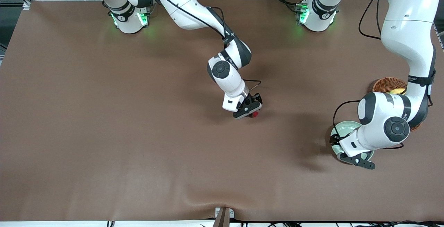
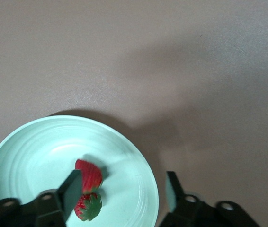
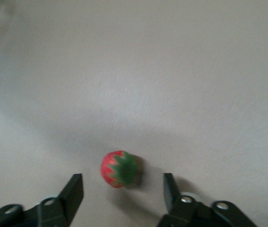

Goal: Collect all strawberries into plate
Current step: 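Place the strawberry on the plate with the left gripper while the right gripper releases, then return the right arm to rest while the left gripper reaches the strawberry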

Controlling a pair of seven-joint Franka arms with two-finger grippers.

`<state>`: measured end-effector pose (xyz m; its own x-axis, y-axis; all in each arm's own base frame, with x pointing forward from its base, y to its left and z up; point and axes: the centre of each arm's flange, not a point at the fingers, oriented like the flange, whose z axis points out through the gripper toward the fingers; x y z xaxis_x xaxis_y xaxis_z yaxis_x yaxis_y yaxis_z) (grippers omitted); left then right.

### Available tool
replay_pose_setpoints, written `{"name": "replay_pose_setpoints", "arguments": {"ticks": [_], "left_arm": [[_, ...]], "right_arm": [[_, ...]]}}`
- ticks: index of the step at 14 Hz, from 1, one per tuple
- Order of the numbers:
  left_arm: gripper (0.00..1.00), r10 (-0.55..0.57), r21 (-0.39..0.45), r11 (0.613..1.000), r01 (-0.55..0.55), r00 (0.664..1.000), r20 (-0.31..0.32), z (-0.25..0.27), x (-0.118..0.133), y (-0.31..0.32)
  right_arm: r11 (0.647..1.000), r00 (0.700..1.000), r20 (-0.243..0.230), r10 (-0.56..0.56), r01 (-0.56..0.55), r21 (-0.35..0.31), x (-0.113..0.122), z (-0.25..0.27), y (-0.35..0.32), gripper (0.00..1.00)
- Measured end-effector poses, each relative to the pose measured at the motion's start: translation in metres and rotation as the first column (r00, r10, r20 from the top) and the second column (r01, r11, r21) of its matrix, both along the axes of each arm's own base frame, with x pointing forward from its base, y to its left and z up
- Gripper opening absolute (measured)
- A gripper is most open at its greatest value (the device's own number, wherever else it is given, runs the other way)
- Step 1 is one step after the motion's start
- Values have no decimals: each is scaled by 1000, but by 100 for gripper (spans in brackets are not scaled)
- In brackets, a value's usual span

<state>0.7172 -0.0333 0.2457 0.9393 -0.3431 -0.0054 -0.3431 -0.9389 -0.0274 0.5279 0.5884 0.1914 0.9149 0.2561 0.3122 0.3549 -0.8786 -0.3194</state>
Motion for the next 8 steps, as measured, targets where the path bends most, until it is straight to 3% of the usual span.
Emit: {"name": "replay_pose_setpoints", "arguments": {"ticks": [2, 4, 8], "left_arm": [[100, -1, -1, 1000, 1, 1000, 3, 0, 0, -1], [100, -3, -3, 1000, 3, 1000, 9, 2, 1, -2], [100, 12, -22, 1000, -12, 1000, 21, 9, 2, -27]], "right_arm": [[999, 999, 2, -44, 44, 4, 28, 24, -26, 100], [997, 995, -47, -82, 82, -13, 61, 59, -68, 100], [988, 983, -140, -121, 106, -111, 110, 134, -188, 100]]}}
